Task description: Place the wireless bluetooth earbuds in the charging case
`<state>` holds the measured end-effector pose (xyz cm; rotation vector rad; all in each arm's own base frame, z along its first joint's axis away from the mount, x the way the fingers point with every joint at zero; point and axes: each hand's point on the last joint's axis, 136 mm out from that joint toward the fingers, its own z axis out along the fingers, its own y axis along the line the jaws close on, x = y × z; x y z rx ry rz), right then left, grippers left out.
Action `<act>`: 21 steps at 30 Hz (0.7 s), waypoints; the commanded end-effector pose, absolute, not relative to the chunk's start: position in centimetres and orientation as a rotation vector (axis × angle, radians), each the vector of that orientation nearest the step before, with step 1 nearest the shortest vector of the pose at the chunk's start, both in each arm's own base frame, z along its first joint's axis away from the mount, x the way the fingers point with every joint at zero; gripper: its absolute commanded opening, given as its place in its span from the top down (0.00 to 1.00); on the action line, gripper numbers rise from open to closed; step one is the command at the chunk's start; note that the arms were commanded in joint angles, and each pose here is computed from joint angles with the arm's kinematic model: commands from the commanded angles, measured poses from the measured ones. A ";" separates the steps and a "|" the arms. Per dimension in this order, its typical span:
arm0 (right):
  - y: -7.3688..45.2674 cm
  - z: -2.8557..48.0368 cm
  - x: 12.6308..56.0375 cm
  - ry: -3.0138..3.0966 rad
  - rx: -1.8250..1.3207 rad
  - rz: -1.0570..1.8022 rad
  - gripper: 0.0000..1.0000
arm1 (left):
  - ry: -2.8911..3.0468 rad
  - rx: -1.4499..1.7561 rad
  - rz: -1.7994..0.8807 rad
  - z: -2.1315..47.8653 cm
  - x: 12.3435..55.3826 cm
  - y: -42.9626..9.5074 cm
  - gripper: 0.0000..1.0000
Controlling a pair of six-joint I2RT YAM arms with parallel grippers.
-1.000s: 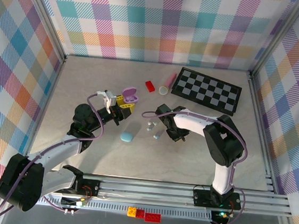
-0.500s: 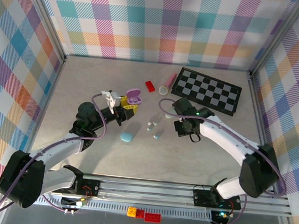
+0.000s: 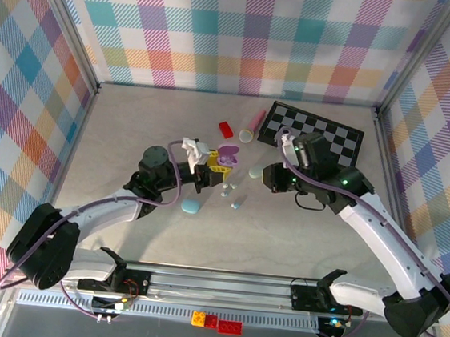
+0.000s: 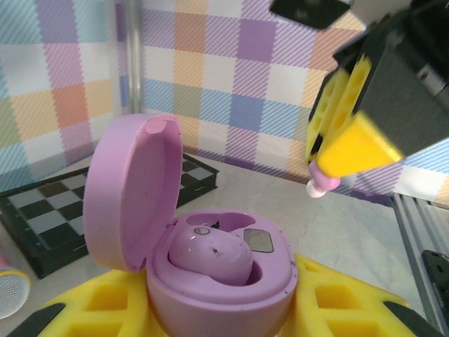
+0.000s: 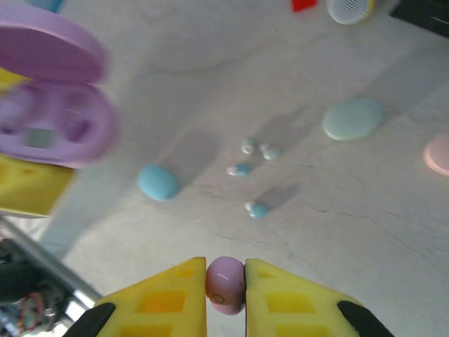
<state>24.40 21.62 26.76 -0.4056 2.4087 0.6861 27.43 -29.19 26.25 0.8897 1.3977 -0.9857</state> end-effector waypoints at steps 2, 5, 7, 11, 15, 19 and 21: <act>23.6 30.5 22.6 2.318 -0.465 0.933 0.83 | 1.304 0.996 -1.042 27.8 26.2 -31.4 0.66; 24.1 31.7 22.1 2.275 -0.485 1.002 0.83 | 1.297 1.024 -1.064 27.7 25.8 -32.3 0.67; 24.5 32.2 21.9 2.257 -0.499 1.046 0.83 | 1.293 1.043 -1.077 27.7 25.4 -32.7 0.67; 25.2 32.9 21.7 2.231 -0.526 1.113 0.83 | 1.280 1.078 -1.099 27.7 24.7 -33.3 0.67; 25.2 32.5 22.2 2.243 -0.516 1.094 0.83 | 1.285 1.111 -1.100 27.5 24.1 -33.3 0.66; 25.1 31.8 22.7 2.264 -0.505 1.068 0.83 | 1.280 1.136 -1.109 27.6 23.5 -33.1 0.66; 25.0 31.4 23.0 2.276 -0.500 1.063 0.83 | 1.276 1.141 -1.117 27.7 23.2 -33.0 0.66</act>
